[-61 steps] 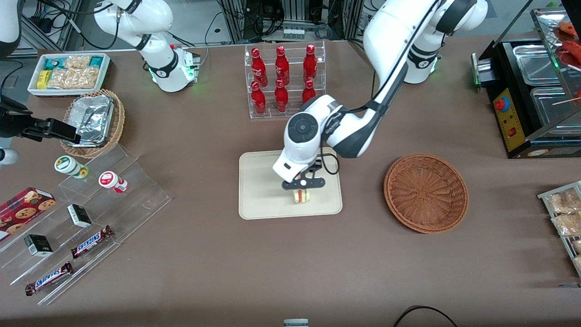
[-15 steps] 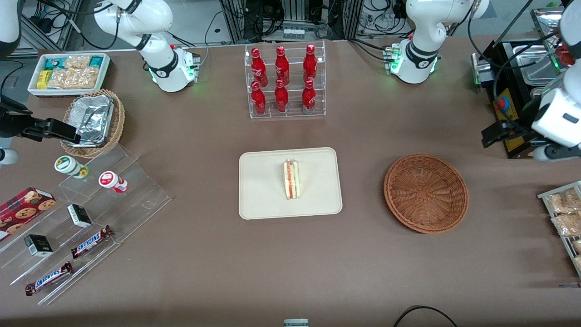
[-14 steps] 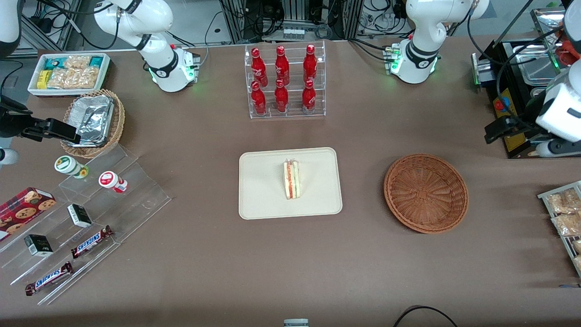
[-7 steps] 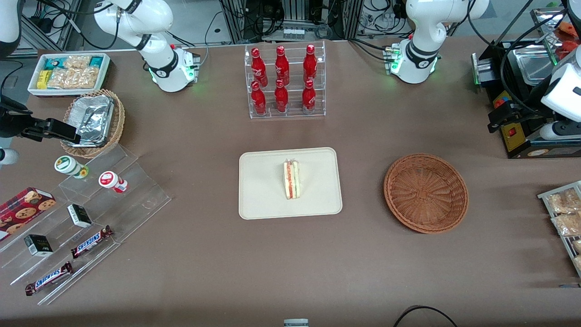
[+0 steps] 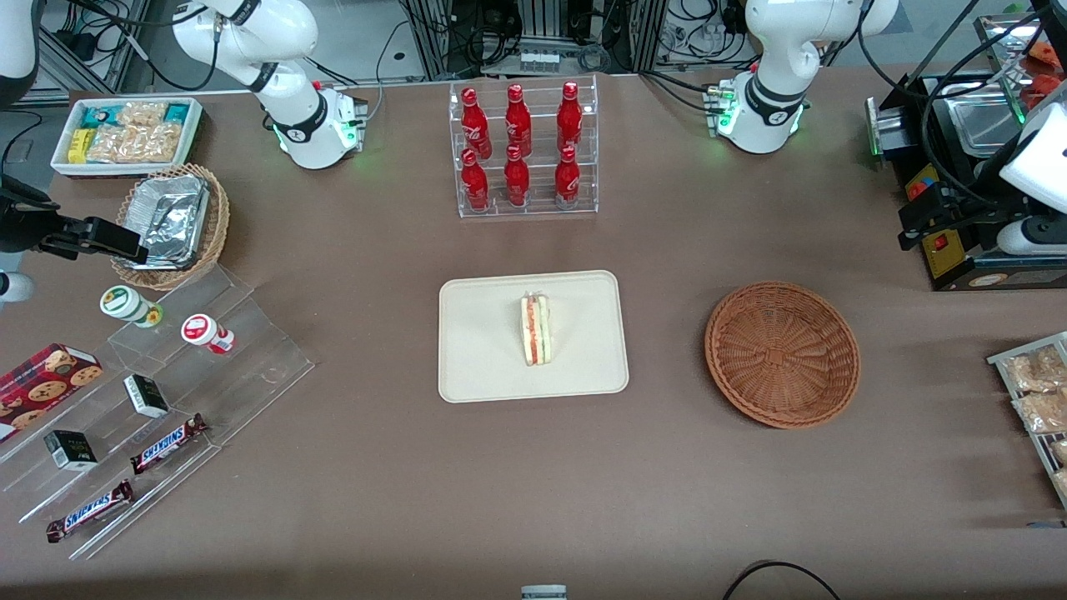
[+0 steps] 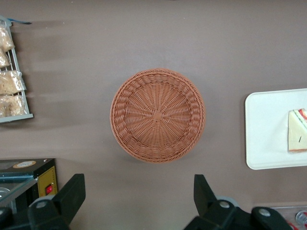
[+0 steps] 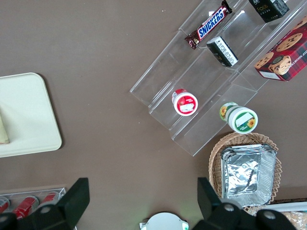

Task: Place sandwich from basket to tray

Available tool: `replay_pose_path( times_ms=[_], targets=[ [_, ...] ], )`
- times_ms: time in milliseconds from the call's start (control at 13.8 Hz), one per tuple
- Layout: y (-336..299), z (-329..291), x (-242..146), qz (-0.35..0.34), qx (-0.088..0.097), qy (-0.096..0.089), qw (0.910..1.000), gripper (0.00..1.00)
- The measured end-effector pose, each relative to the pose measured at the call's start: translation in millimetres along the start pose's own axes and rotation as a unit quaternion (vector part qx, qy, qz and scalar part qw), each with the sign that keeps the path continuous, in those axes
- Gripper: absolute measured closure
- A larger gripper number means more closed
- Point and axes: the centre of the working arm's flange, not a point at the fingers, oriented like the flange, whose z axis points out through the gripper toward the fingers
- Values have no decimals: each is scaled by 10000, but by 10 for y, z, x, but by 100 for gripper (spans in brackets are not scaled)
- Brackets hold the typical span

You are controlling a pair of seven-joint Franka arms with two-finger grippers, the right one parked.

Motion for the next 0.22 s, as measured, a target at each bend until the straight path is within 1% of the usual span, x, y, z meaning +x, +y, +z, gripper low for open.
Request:
replay_pose_path(
  times_ms=[218],
  targets=[
    [-3,34,22,-24,1,-29,10000,0]
  ],
)
